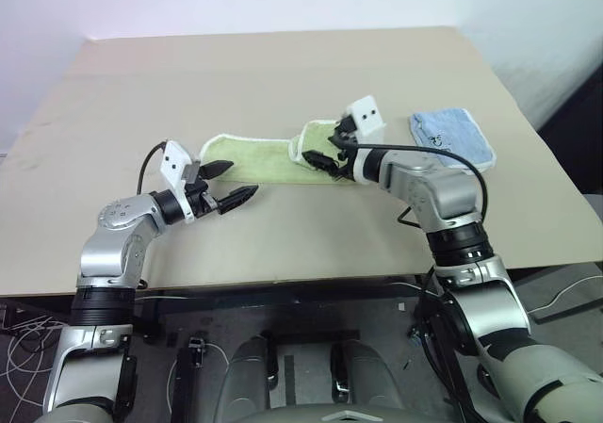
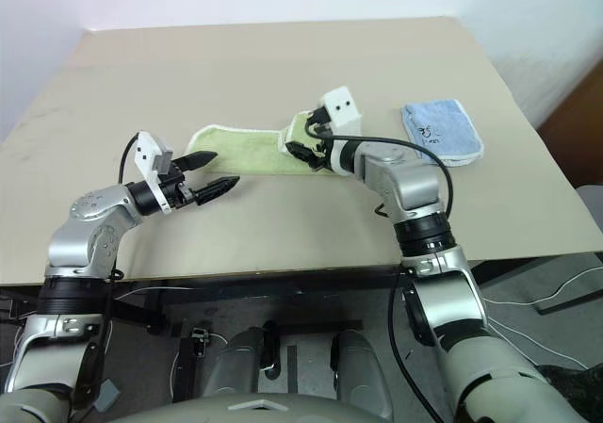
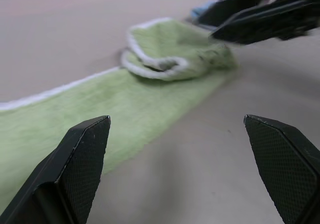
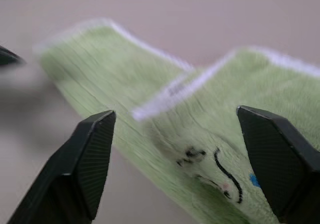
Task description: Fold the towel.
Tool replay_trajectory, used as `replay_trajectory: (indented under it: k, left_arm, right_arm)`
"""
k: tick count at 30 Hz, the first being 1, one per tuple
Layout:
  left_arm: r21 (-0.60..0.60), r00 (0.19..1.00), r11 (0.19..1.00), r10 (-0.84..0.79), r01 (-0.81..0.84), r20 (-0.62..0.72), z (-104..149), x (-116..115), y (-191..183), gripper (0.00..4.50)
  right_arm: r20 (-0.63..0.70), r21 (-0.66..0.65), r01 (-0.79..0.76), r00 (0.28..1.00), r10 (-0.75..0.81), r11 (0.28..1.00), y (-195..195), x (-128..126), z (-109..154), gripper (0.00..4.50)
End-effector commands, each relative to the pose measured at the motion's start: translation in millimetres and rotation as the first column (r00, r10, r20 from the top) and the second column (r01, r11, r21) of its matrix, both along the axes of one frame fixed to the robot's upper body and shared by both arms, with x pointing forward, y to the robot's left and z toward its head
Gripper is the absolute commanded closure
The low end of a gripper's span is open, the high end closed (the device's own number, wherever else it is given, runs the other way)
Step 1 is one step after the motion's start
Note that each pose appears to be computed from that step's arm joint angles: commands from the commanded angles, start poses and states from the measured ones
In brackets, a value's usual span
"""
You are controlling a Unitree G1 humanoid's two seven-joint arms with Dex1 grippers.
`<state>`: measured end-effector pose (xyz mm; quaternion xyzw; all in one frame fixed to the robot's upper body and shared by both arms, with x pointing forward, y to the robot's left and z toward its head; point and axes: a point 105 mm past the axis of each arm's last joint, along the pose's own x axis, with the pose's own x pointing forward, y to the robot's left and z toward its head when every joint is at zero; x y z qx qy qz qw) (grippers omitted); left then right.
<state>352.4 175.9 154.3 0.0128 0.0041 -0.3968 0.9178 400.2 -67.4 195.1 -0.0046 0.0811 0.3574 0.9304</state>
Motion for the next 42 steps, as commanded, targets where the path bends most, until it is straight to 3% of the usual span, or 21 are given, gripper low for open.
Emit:
replay_trajectory:
  k: [1, 3, 7, 13, 17, 21, 25, 28, 32, 38, 42]
  left_arm:
    - [-0.071, 0.998, 0.996, 0.051, -0.049, 0.029, 15, 0, 7, 0.00]
    - [-0.110, 0.996, 0.990, 0.094, -0.093, 0.002, 13, 3, 12, 0.00]
    - [-0.164, 0.986, 0.973, 0.153, -0.162, -0.062, 6, 7, 15, 0.00]
    - [-0.269, 0.964, 0.930, 0.216, -0.251, -0.153, 1, 7, 18, 0.00]
    - [-0.301, 0.942, 0.900, 0.262, -0.316, -0.209, -3, 4, 22, 0.00]
    - [-0.329, 0.920, 0.869, 0.297, -0.371, -0.255, -5, 2, 28, 0.00]
    - [-0.383, 0.855, 0.786, 0.335, -0.485, -0.397, -17, 2, 37, 0.00]
    - [-0.381, 0.815, 0.755, 0.340, -0.534, -0.469, -25, 4, 40, 0.00]
    - [-0.467, 0.737, 0.608, 0.319, -0.642, -0.596, -29, 18, 49, 0.00]
    - [-0.484, 0.655, 0.496, 0.259, -0.721, -0.710, -33, 48, 50, 0.00]
    - [-0.434, 0.589, 0.479, 0.237, -0.763, -0.773, -45, 63, 46, 0.00]
  right_arm:
    - [0.070, 0.053, 0.052, 0.996, -0.055, 0.997, -15, 4, 24, 0.78]
    - [0.082, 0.025, 0.106, 0.991, -0.108, 0.994, -25, 15, 20, 1.18]
    - [0.080, 0.002, 0.127, 0.989, -0.127, 0.992, -23, 29, 5, 2.55]
    - [0.035, -0.111, 0.132, 0.991, -0.129, 0.985, -11, 46, -46, 4.48]
    - [-0.013, -0.190, 0.109, 0.993, -0.113, 0.976, -9, 45, -74, 4.48]
    - [0.010, -0.181, 0.104, 0.995, -0.103, 0.978, -9, 45, -70, 4.48]
    - [0.175, -0.080, 0.095, 0.981, -0.080, 0.992, -11, 44, -15, 4.48]
    - [0.219, -0.052, 0.082, 0.973, -0.069, 0.995, -11, 38, 3, 4.48]
    - [0.292, -0.026, 0.062, 0.955, -0.052, 0.998, -16, 21, 30, 4.48]
    - [0.305, -0.020, 0.073, 0.950, -0.063, 0.997, -24, 8, 36, 4.48]
    - [0.300, -0.010, 0.087, 0.951, -0.080, 0.996, -28, 2, 36, 4.48]
